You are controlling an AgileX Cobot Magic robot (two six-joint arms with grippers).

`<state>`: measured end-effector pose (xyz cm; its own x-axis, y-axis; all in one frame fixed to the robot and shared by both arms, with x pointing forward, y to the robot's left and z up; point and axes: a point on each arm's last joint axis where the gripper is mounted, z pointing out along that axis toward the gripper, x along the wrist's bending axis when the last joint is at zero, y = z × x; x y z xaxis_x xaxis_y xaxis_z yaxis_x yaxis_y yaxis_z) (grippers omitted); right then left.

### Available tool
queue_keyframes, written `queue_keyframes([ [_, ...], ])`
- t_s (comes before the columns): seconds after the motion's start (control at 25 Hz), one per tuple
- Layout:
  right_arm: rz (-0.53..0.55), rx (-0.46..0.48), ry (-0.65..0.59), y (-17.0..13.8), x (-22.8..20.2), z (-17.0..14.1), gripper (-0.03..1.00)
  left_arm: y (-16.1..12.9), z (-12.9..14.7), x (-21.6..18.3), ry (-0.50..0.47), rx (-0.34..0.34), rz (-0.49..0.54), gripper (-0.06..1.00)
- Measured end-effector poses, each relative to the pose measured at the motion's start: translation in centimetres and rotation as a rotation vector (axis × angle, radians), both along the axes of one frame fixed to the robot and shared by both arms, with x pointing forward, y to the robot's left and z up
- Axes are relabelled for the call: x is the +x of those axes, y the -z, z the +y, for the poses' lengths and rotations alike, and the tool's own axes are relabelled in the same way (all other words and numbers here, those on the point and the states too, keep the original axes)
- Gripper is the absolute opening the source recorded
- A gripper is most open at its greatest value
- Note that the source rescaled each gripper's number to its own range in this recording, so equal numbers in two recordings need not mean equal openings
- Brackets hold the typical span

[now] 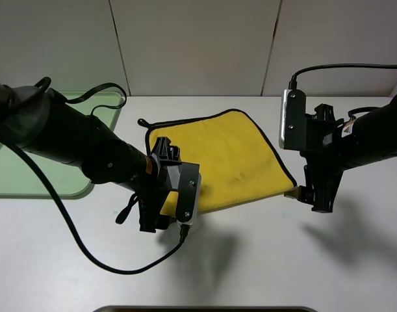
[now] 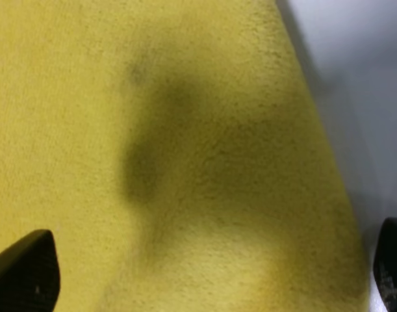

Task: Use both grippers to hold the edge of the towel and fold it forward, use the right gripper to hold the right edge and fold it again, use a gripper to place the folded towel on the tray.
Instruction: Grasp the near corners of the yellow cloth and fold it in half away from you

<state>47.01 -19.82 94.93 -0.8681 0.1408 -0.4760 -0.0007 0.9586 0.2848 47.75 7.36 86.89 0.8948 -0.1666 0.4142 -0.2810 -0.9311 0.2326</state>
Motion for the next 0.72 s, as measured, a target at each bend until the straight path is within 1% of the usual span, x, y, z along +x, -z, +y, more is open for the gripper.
queue_keyframes([
  [0.08,-0.005,-0.001,0.003,0.3,0.2,0.1,1.00,0.0,0.0,0.0,0.000,0.000,0.000,0.97],
  [0.32,0.062,-0.044,-0.001,3.4,1.0,0.3,1.00,0.0,0.0,0.0,0.000,0.002,0.001,0.97],
  [0.56,0.023,-0.046,0.008,5.0,1.9,0.5,1.00,0.0,0.0,0.0,-0.001,0.004,0.005,0.97],
  [0.72,0.028,-0.052,0.010,5.9,2.2,0.5,1.00,0.0,0.1,0.0,-0.002,0.007,0.007,0.97],
])
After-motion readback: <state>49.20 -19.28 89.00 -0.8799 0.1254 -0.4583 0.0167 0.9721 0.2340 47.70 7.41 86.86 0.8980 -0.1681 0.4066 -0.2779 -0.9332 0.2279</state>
